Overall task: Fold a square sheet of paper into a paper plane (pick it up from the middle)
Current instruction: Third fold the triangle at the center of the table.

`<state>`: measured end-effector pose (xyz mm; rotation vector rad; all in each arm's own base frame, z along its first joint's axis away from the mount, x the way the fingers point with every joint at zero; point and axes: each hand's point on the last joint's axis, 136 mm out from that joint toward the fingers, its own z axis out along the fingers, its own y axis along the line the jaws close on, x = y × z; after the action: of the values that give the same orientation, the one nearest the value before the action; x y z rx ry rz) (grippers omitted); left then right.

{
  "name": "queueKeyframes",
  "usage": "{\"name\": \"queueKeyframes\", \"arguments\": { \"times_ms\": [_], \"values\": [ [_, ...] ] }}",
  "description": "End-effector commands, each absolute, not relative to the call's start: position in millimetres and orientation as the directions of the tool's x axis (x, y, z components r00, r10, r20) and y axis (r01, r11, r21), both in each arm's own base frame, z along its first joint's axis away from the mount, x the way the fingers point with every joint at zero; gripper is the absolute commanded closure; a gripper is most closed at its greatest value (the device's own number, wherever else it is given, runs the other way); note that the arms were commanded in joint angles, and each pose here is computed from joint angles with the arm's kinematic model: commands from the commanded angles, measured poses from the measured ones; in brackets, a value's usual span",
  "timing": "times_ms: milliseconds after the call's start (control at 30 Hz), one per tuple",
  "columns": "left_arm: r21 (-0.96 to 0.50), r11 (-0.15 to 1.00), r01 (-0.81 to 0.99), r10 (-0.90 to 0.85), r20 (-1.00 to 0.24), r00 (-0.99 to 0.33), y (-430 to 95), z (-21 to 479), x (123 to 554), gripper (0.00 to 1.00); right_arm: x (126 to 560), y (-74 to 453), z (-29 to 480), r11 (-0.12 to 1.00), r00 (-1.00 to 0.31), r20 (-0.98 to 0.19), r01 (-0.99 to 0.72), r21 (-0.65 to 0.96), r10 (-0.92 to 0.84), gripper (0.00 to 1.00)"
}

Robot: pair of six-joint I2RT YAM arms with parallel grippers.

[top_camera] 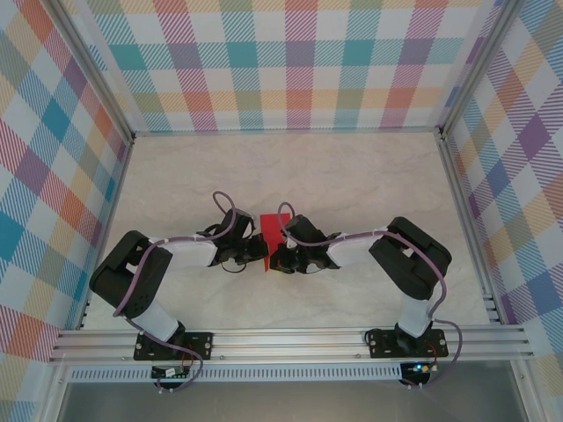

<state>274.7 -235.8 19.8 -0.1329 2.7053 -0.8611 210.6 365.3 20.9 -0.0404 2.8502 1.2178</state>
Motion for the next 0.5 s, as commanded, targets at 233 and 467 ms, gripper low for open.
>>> {"name": "queueKeyframes", "arguments": {
  "times_ms": [233,467],
  "values": [
    [-0.538,0.842,-0.044,-0.189,-0.218,-0.957,-228.0,3.4,264.9,0.99,211.7,378.2,38.0,0.619,-0.997,-0.071,-0.062,0.783,-0.010,0.98],
    [-0.537,0.842,-0.048,-0.192,-0.215,-0.957,-227.8,3.2,265.6,0.99,210.2,375.8,25.2,0.636,-0.999,-0.049,-0.035,0.771,0.004,0.98]
  ]
}}
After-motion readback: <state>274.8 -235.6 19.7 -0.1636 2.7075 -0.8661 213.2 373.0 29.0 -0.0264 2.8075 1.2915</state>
